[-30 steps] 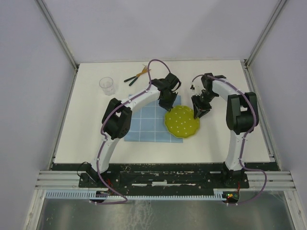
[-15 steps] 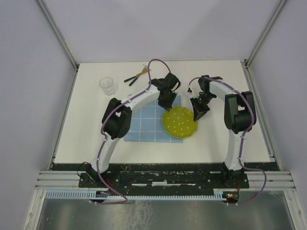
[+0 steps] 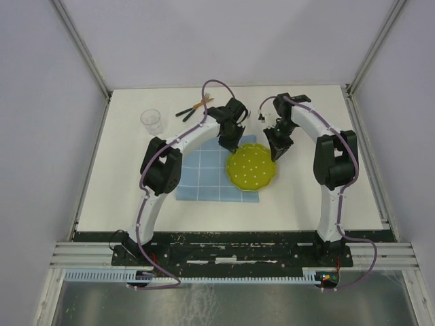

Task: Set the dinner table for one person
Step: Pick up the plate at the center of the board, then place the plate on the napkin.

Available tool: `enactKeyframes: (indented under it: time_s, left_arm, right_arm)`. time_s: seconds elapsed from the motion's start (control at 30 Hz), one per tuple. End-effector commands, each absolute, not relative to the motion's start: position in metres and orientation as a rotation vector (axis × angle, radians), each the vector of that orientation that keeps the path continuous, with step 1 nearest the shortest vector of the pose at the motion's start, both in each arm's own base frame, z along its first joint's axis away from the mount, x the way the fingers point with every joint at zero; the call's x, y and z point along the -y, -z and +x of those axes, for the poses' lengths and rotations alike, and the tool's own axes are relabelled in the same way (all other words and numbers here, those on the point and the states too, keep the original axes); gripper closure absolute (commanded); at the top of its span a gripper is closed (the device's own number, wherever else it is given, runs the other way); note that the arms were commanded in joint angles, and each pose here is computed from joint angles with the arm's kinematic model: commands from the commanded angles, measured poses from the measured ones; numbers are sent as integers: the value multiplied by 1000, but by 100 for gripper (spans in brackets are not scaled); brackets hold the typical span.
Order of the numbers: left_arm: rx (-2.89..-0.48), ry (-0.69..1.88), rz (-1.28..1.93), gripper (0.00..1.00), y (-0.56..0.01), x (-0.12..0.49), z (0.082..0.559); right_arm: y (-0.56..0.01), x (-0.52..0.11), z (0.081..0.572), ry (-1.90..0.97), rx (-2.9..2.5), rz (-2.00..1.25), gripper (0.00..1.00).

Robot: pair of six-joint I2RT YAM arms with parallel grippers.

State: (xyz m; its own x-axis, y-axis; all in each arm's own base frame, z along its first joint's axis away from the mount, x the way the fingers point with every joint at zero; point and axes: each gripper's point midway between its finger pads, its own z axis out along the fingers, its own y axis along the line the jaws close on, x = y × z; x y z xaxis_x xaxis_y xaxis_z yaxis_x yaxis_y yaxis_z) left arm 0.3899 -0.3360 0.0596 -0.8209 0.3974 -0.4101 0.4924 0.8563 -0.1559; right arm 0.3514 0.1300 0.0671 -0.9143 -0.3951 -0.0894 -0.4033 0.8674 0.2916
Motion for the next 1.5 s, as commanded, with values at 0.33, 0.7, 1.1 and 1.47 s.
enactKeyframes:
  time_s: [0.33,0.7,1.1,1.47]
  left_arm:
    - [-2575,461,678,97,-136,308,385]
    - [-2609,403,646,97,-138,274,397]
    - [-2683,312,655,97,-106,243,403]
    - [-2704,232,644,97,-68,220,413]
  right_arm:
    - [-73,-247,350,-595,-2920,-912,98]
    - [-81,-287,372,-634,-2828,-953,98]
    - [-70,-313,376,-663,-2789,-1011,98]
    - [-63,-321,381,-625,-2760,-1045,98]
